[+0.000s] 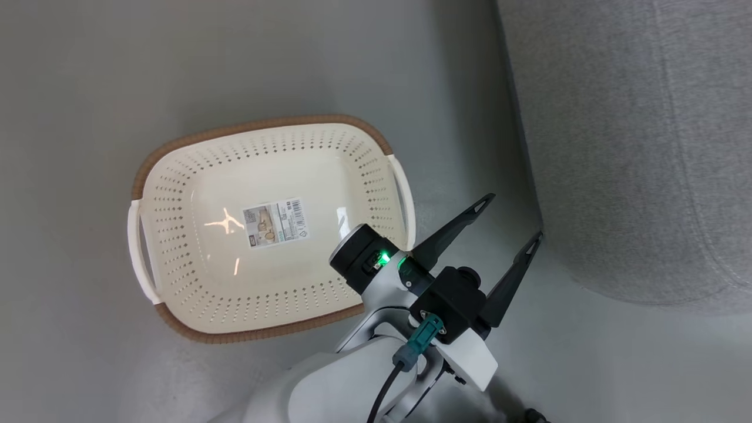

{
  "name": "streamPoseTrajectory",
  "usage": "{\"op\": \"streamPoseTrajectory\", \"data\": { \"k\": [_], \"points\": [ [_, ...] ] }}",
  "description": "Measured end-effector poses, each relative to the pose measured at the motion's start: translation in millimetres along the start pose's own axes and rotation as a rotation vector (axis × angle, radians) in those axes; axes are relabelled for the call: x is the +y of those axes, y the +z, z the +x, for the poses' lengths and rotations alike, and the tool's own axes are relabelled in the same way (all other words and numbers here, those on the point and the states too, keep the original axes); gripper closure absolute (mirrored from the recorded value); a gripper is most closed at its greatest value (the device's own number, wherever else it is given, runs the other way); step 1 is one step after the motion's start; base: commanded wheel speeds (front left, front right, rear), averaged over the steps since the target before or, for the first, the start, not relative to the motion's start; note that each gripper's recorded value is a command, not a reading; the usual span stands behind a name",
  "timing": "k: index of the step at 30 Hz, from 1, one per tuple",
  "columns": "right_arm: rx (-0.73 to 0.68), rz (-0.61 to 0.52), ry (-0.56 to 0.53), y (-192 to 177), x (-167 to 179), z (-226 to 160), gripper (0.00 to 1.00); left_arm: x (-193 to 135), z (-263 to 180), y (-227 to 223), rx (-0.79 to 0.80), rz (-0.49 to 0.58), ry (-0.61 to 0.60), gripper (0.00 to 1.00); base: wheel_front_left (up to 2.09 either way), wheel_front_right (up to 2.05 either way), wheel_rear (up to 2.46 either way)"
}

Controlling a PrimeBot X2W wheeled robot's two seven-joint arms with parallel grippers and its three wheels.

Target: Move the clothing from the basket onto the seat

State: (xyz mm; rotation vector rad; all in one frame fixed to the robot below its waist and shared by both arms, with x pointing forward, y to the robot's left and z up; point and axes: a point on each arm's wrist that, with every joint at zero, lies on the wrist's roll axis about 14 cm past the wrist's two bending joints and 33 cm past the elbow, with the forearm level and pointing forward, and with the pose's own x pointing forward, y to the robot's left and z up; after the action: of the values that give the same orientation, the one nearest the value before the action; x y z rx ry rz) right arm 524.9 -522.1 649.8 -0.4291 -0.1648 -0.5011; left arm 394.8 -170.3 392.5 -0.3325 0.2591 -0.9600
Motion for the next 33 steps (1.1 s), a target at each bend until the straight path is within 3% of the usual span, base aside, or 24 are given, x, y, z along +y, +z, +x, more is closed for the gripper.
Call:
{"op": "streamPoseTrajectory", "data": {
  "k": [7, 12, 13, 16, 17, 18, 19, 29, 33],
  "points": [
    [0.153, 0.059, 0.077, -73.9, 55.2, 1.2, 1.0, 23.0, -4.8, -8.6, 0.009, -0.016, 0.066, 0.0, 0.0, 0.0, 0.0],
    [0.268, 0.104, 0.128, -115.7, 79.2, -26.4, 1.0, 26.5, -5.9, -6.3, 0.006, -0.007, 0.08, 0.0, 0.0, 0.0, 0.0],
    [0.292, 0.108, 0.136, -122.6, 80.6, -34.4, 0.91, 26.0, -5.9, -3.9, 0.002, -0.002, 0.082, 0.0, 0.0, 0.0, 0.0],
    [0.342, 0.134, 0.145, -134.8, 81.7, -54.2, 0.46, 25.2, -5.7, 4.9, -0.013, 0.013, 0.086, 0.0, 0.0, 0.0, 0.0],
    [0.357, 0.14, 0.15, -138.0, 82.4, -60.5, 0.07, 24.7, -5.6, 8.0, -0.018, 0.019, 0.086, 0.0, 0.0, 0.0, 0.0],
    [0.372, 0.148, 0.155, -141.1, 83.2, -67.2, 0.07, 24.2, -5.6, 11.0, -0.023, 0.024, 0.087, 0.0, 0.0, 0.0, 0.0],
    [0.383, 0.159, 0.157, -143.5, 83.8, -73.1, 0.0, 23.8, -5.8, 13.9, -0.028, 0.03, 0.088, 0.0, 0.0, 0.0, 0.0],
    [0.373, 0.237, 0.252, -127.3, 105.9, -107.5, 0.0, 18.8, -16.0, 40.4, -0.068, 0.06, 0.128, 0.0, 0.0, 0.0, 0.0],
    [0.331, 0.282, 0.3, -109.4, 120.9, -115.7, 0.0, 24.6, -25.5, 55.3, -0.097, 0.071, 0.195, 0.0, 0.0, 0.0, 0.0]
  ]
}}
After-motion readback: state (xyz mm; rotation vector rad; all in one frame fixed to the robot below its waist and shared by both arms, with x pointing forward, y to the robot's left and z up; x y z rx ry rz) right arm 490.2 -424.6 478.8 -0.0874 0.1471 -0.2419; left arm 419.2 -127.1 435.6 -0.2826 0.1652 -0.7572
